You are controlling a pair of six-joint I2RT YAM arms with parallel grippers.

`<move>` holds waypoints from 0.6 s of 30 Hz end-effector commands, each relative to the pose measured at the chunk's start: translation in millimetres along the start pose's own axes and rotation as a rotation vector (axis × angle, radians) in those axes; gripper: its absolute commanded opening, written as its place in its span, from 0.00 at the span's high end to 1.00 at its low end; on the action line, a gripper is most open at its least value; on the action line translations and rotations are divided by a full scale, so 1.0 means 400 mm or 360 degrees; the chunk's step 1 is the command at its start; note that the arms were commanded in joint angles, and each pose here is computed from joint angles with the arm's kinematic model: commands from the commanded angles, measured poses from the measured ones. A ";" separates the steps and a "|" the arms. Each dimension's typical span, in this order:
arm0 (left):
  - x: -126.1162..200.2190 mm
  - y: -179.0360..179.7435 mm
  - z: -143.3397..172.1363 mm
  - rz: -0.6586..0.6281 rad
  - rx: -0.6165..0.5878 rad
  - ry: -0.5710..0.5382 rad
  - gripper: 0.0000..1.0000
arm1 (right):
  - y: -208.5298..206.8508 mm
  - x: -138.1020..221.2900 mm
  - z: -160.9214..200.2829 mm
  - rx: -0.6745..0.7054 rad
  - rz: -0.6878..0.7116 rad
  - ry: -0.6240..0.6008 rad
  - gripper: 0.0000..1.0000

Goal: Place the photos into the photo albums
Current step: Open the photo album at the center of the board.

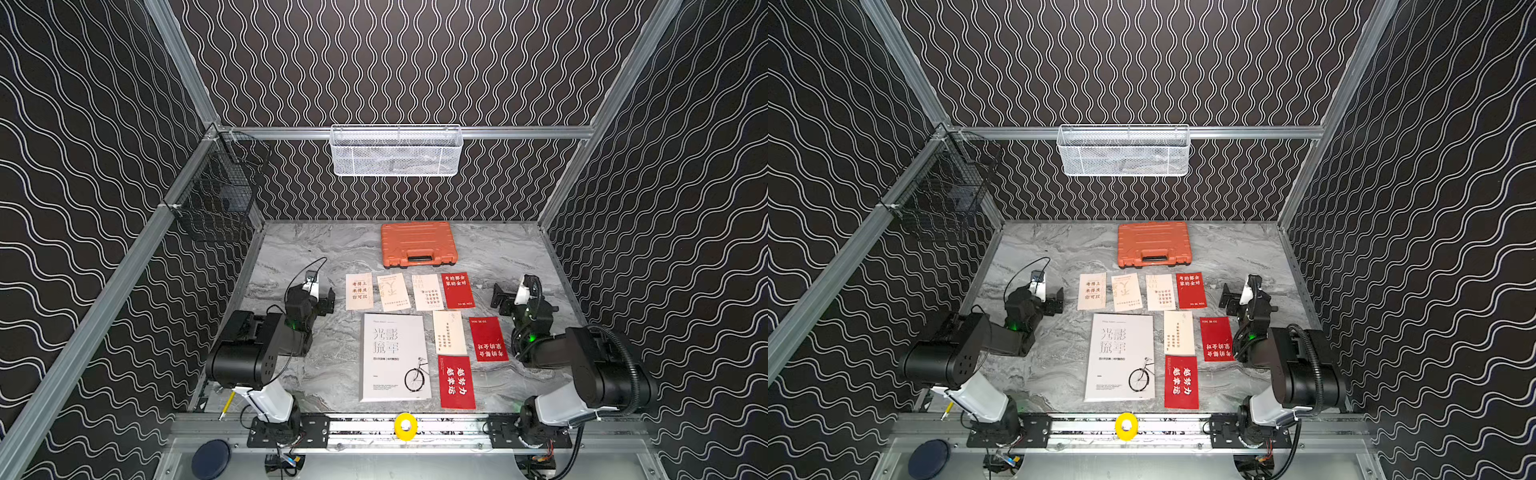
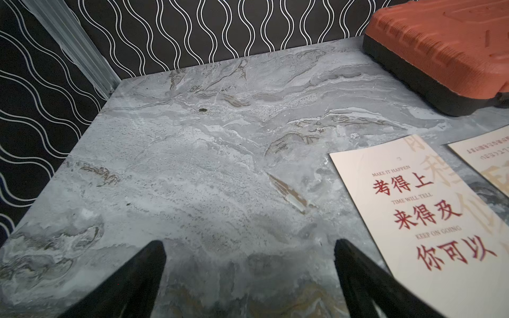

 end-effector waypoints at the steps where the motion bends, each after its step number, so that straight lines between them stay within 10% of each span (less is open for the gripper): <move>1: 0.003 0.004 -0.016 -0.0014 -0.0016 -0.0052 0.01 | 0.004 -0.001 -0.032 -0.0014 -0.0015 -0.0086 0.00; 18: -0.005 0.014 -0.014 -0.0017 0.0021 -0.0031 0.01 | -0.005 -0.007 -0.031 -0.0038 0.0019 -0.0073 0.00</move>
Point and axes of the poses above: each gripper's point midway between its finger pads, its own x axis back along the fingers, its own y axis along the line the jaws close on, z = x × y, the point moved 2 cm from there along x, back along the fingers, and after that the axes turned 3 degrees about x, right-handed, at the moved point
